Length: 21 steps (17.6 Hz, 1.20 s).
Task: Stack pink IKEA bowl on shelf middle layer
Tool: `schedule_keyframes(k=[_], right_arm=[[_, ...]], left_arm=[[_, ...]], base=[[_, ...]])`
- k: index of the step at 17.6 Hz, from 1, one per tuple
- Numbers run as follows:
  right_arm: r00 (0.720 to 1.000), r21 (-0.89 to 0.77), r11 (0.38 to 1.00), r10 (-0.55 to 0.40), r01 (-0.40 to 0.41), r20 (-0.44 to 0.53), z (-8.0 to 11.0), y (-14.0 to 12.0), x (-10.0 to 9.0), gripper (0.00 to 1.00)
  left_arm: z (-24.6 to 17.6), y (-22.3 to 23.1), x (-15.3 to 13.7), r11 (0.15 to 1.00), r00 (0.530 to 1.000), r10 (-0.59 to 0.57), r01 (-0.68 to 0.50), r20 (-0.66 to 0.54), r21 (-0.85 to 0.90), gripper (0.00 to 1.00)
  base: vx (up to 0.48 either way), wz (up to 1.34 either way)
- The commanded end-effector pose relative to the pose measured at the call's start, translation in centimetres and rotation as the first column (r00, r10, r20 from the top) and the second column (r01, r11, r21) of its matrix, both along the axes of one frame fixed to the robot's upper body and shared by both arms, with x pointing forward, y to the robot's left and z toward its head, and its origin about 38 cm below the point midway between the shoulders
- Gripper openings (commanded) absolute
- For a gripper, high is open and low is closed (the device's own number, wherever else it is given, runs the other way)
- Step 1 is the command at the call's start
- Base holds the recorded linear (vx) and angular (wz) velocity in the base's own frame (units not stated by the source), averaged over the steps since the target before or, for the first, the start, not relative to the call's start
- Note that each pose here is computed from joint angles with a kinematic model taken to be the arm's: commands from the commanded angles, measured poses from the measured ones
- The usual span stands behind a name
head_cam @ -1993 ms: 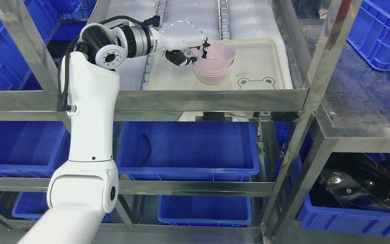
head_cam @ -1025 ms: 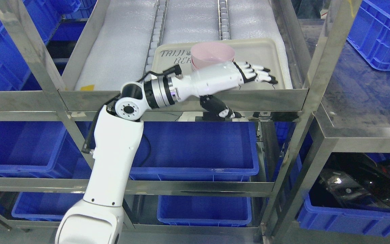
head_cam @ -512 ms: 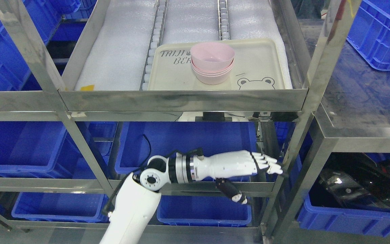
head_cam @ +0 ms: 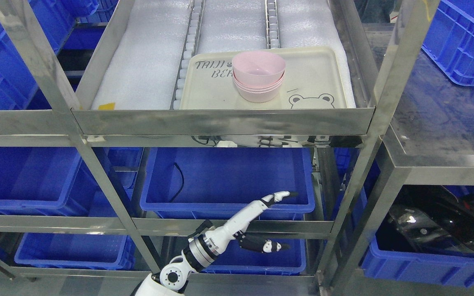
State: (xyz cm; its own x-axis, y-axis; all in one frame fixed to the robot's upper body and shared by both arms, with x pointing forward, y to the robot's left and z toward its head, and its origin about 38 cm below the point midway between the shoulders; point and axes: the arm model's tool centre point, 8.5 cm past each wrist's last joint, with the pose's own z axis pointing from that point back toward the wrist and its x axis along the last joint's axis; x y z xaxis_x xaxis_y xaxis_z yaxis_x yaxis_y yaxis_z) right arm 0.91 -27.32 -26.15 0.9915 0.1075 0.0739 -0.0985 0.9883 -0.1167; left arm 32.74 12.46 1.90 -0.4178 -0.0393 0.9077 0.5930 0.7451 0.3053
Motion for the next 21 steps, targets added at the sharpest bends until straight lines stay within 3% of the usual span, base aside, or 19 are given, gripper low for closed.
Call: schedule_keyframes(k=[1, 2, 6, 8, 11, 21], right_arm=[[1.000, -0.012, 1.000, 0.000, 0.000, -0.005, 0.1, -1.1, -0.8, 1.00], [1.000, -0.012, 1.000, 0.000, 0.000, -0.005, 0.1, -1.1, -0.8, 1.00], [1.000, -0.012, 1.000, 0.000, 0.000, -0.005, 0.1, -1.1, -0.8, 1.00], [1.000, -0.012, 1.000, 0.000, 0.000, -0.005, 0.1, -1.1, -0.8, 1.00], [1.000, -0.012, 1.000, 0.000, 0.000, -0.005, 0.1, -1.1, -0.8, 1.00], [1.000, -0.012, 1.000, 0.000, 0.000, -0.005, 0.1, -1.1, -0.8, 1.00]], left_arm=[[-3.9, 6.6, 0.5, 0.905, 0.874, 0.348, -0.407, -0.339, -0.121, 0.96], [-2.9, 6.9, 1.1, 0.880, 0.856, 0.392, -0.456, -0.338, -0.134, 0.97], [-1.4, 8.7, 2.4, 0.713, 0.689, 0.604, -0.692, -0.401, -0.114, 0.98], [-0.9, 8.4, 2.5, 0.723, 0.702, 0.593, -0.680, -0.395, -0.122, 0.98], [0.9, 7.4, 3.2, 0.790, 0.763, 0.524, -0.602, -0.380, -0.120, 0.97], [1.6, 6.8, 3.7, 0.810, 0.768, 0.521, -0.582, -0.371, -0.067, 0.97]], base=[[0.000, 0.00], [0.000, 0.00], [0.000, 0.00], [0.000, 0.00], [0.000, 0.00], [0.000, 0.00]])
